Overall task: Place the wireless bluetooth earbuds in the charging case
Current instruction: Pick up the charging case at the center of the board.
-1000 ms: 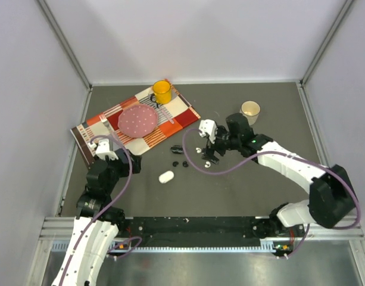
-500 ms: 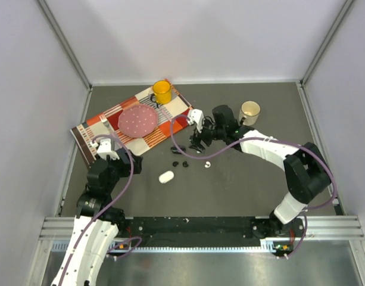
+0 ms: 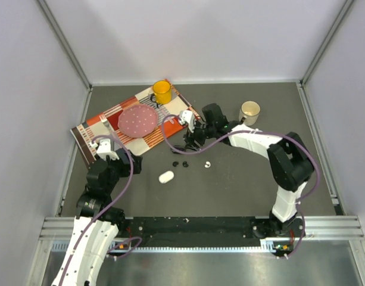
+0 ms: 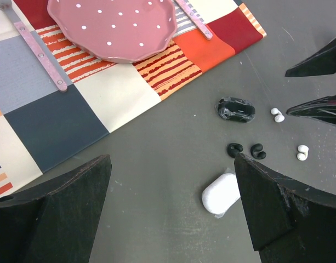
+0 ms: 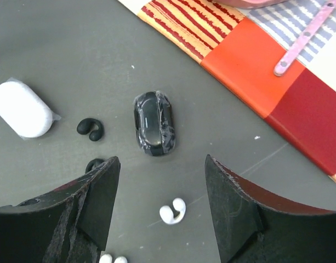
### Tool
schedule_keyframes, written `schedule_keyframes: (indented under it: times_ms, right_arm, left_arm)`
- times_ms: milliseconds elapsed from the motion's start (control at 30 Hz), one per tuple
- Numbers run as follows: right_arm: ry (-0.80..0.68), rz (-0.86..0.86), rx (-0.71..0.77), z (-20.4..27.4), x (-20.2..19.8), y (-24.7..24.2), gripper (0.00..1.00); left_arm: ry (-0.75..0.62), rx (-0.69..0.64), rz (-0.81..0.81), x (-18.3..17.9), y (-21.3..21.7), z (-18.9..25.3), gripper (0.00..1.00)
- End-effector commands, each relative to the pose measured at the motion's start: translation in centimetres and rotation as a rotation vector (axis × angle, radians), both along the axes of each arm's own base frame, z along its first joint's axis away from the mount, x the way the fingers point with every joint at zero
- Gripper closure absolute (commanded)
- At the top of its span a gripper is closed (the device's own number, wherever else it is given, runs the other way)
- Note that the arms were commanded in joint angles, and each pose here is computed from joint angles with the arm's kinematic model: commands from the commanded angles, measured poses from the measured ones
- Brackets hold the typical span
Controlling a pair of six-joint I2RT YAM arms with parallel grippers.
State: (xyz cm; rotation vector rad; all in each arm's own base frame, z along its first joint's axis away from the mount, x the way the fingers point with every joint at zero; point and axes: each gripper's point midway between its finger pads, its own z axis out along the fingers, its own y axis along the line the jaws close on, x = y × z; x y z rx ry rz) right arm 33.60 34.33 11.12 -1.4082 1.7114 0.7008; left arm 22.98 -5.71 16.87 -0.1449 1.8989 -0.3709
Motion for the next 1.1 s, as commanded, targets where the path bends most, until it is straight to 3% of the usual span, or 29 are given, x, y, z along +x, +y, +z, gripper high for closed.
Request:
schedule_keyframes:
  times_ms: [0, 433, 1067]
  right_arm:
    - [-0.003, 0.09, 0.011, -0.2, -0.3, 2.9, 0.37]
    - [0.081, 0.084, -0.048, -4.4, 0.0, 6.1, 0.36]
    - [0.186, 0.009, -0.174, -7.8, -0.3, 5.4, 0.4]
  left_arm:
    - [-0.075, 0.004, -0.008, 0.6, -0.1, 2.3, 0.01]
    - [-0.064, 0.005, -0.004, 0.7, 0.0, 2.1, 0.01]
    - [-0.047, 0.005, 0.003, 0.8, 0.1, 1.9, 0.01]
